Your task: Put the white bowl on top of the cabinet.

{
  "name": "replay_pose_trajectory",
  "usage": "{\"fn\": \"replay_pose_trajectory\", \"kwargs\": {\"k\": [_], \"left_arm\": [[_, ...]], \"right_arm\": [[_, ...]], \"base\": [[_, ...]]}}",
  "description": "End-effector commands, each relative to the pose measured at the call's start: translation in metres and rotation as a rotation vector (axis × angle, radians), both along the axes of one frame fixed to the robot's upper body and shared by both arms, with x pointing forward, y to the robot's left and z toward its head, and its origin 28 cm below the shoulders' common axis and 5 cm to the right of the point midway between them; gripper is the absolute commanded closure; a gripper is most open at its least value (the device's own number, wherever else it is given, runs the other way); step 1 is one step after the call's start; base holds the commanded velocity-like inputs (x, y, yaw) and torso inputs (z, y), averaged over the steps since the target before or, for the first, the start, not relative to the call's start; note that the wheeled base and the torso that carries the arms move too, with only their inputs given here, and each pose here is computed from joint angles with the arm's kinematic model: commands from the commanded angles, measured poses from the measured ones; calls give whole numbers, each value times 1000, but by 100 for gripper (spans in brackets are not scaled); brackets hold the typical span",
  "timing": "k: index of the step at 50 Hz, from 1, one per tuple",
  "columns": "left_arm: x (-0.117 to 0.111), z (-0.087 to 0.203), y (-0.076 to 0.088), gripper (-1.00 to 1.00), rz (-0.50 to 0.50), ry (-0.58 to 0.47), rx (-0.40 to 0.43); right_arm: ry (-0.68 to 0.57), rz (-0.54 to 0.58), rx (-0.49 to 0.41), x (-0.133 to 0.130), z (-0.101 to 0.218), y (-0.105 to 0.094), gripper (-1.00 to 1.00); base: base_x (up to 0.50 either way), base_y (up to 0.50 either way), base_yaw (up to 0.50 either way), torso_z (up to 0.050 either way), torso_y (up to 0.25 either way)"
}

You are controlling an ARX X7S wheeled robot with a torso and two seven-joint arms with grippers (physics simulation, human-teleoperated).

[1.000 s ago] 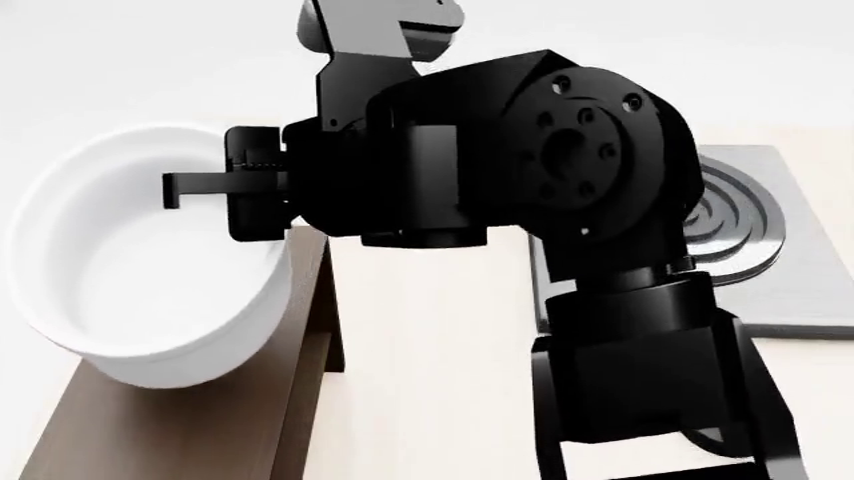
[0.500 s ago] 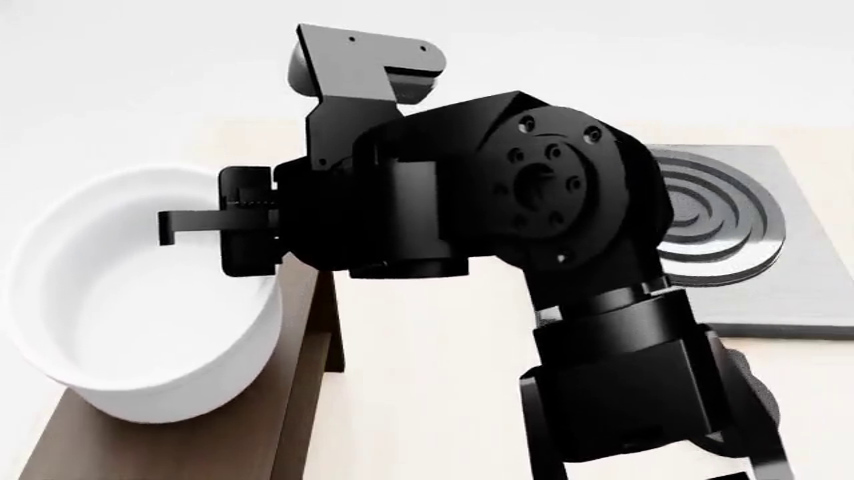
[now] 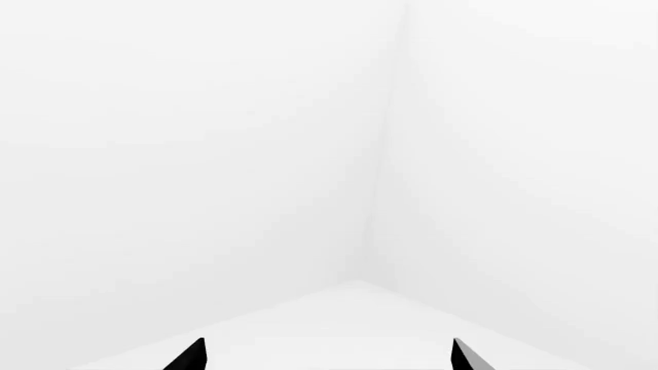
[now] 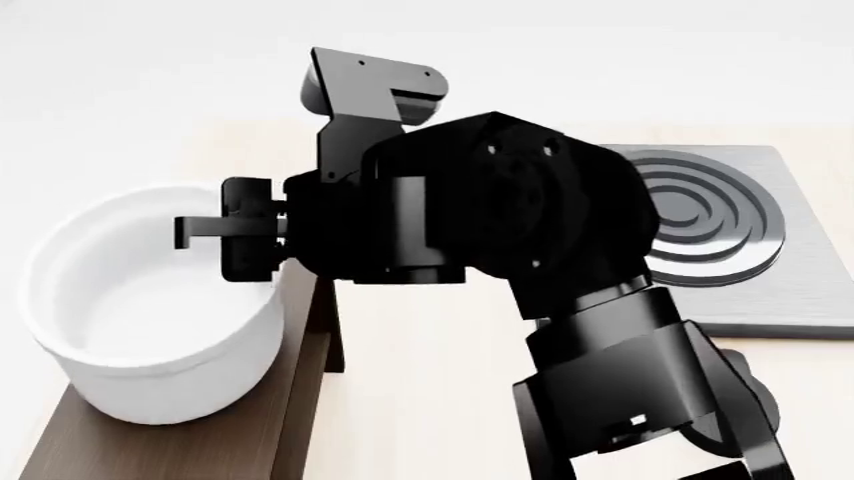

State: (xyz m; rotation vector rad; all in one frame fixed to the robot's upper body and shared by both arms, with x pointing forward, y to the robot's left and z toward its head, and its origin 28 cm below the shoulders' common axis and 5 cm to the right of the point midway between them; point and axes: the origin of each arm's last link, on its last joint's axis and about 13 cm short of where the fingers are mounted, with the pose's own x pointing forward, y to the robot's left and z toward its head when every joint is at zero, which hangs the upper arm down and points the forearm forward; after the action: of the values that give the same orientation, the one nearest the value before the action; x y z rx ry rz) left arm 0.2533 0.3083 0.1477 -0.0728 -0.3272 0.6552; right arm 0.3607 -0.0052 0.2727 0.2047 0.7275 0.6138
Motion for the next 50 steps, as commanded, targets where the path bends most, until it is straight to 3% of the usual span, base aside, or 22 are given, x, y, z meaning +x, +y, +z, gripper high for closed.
{"fn": "replay_pose_trajectory", "kwargs": {"k": [1, 14, 18, 24, 29, 39, 50], "left_arm": [[0, -1, 1, -100, 2, 1, 0], [0, -1, 0, -100, 0, 0, 1], [0, 0, 0, -100, -1, 0, 1], [0, -1, 0, -100, -2, 0, 1], [0, 0, -1, -100, -2, -2, 3], [0, 1, -1, -100, -4, -3, 5], [-1, 1, -1, -100, -7, -6, -3]], "right_arm": [[-30, 21, 34, 2, -2, 2, -100], [-143, -32, 93, 3, 9, -7, -100], [-280, -90, 120, 6, 12, -15, -100], [-357, -140, 161, 3, 19, -28, -100], [-450, -212, 134, -1, 23, -39, -100], [-497, -293, 106, -5, 5, -58, -100], [-570, -390, -2, -8, -15, -74, -100]], "base": [[0, 0, 0, 0, 0], [0, 0, 0, 0, 0], [0, 0, 0, 0, 0], [0, 0, 0, 0, 0], [0, 0, 0, 0, 0], [0, 0, 0, 0, 0], [0, 0, 0, 0, 0]]}}
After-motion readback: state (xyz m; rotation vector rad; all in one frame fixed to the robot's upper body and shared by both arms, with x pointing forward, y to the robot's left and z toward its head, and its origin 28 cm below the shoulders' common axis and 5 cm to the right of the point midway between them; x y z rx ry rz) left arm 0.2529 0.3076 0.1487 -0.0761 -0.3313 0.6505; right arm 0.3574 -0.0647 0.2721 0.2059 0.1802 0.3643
